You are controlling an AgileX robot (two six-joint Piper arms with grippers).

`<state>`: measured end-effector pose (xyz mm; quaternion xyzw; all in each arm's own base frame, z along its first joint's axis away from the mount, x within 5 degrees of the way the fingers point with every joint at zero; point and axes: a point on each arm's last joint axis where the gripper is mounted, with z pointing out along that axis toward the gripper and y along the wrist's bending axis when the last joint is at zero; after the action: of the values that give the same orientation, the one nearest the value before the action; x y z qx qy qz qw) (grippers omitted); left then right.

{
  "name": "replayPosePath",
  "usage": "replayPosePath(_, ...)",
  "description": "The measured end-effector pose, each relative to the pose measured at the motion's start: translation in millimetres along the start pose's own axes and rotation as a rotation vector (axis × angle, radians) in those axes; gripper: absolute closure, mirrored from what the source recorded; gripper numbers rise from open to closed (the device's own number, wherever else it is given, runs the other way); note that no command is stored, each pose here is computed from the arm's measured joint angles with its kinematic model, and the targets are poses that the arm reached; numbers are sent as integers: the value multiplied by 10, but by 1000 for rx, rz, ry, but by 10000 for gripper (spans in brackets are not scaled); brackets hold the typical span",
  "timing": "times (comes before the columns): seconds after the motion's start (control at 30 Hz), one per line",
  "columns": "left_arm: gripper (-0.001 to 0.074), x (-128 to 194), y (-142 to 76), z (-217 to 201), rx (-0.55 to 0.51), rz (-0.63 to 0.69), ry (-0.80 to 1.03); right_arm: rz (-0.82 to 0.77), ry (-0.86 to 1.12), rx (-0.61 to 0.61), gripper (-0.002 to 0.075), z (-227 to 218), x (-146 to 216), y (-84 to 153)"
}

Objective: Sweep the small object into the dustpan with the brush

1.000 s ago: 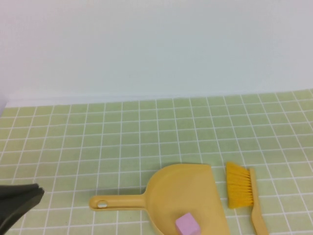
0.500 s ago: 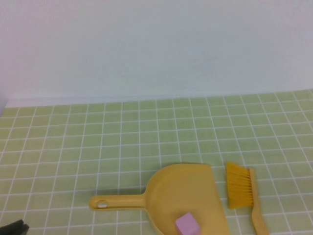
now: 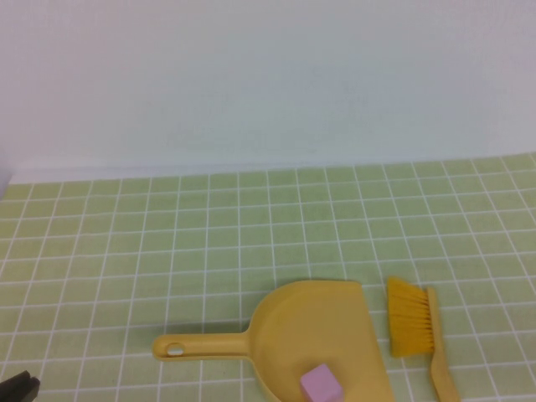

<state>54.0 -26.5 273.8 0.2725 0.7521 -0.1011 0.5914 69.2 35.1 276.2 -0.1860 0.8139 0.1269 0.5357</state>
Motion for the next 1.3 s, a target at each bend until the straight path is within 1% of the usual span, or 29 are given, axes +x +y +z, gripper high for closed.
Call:
replayPosePath(0.2, 735, 2, -7, 0, 8, -39, 2, -21, 22, -5, 726, 0, 20, 5)
replayPosePath(0.87, 735, 2, -7, 0, 8, -46, 2, -37, 20, 1, 728, 0, 18, -2)
replayPosePath(0.93, 735, 2, -7, 0, 8, -46, 2, -95, 9, 38, 728, 14, 27, -36)
replayPosePath(1.0, 735, 8, -7, 0, 7, -46, 9, -115, 3, 68, 728, 51, 84, -65)
replayPosePath(1.13, 735, 27, -5, 0, 5, -45, 29, -32, -60, 149, 728, 87, 329, -123)
replayPosePath(1.23, 735, 29, -5, 0, 5, -45, 32, -5, -153, 229, 728, 112, 500, -173)
replayPosePath(1.3, 735, 29, -5, 0, 5, -45, 32, 12, -165, 282, 728, 120, 629, -201)
